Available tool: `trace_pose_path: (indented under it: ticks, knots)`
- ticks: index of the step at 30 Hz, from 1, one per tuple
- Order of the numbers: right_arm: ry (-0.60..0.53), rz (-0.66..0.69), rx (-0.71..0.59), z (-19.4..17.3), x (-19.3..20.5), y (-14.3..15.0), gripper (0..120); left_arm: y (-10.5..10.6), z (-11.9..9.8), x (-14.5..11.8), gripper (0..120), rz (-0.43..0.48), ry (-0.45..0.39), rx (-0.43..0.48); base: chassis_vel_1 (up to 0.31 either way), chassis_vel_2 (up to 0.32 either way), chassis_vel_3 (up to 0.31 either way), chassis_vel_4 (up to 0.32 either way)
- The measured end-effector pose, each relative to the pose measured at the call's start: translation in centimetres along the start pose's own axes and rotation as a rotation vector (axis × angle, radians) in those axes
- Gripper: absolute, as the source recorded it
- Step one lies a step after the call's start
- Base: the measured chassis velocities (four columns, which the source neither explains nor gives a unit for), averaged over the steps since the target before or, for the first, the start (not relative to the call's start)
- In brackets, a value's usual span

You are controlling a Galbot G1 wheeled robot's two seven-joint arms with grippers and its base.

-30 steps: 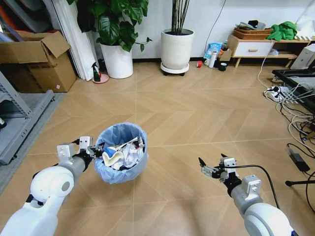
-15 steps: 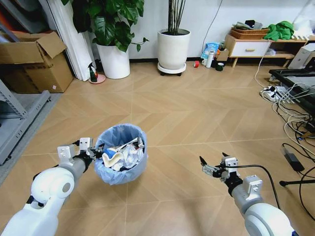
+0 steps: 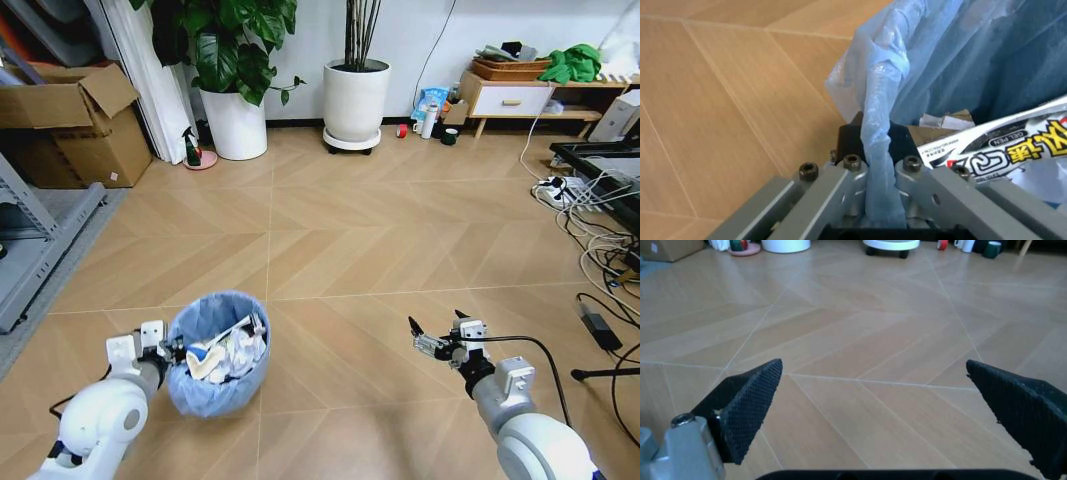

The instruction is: Pick up the trash bin and place the garbage on the floor into it.

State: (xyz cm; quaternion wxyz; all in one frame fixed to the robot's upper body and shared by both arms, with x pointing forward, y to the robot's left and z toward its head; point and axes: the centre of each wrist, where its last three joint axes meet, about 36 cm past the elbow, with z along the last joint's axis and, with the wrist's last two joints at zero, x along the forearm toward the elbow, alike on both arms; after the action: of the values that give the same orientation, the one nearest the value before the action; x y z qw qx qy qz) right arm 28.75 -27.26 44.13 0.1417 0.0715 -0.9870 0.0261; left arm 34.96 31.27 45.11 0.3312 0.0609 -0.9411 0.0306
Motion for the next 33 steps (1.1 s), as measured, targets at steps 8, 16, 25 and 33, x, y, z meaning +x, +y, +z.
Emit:
trace_pose_path:
  ticks: [8,16,25,33]
  knots:
    - [0.0,0.013,0.003,0.2,0.2,-0.2,100,0.1,0.0,-3.0,0,-0.05,0.037,0.059,0.0,0.0,0.0,0.0]
    - [-0.001,0.018,0.01,0.1,0.3,-0.5,100,0.8,-0.4,-4.8,0,-0.05,0.058,0.101,0.0,0.0,0.0,0.0]
    - [0.0,0.017,0.006,0.3,0.0,-0.5,100,1.3,-0.2,-5.5,8,-0.061,0.078,0.118,0.0,0.0,0.0,0.0]
    - [-0.002,0.021,0.008,0.3,0.1,-0.6,100,1.2,-0.4,-5.7,36,-0.057,0.076,0.117,0.0,0.0,0.0,0.0]
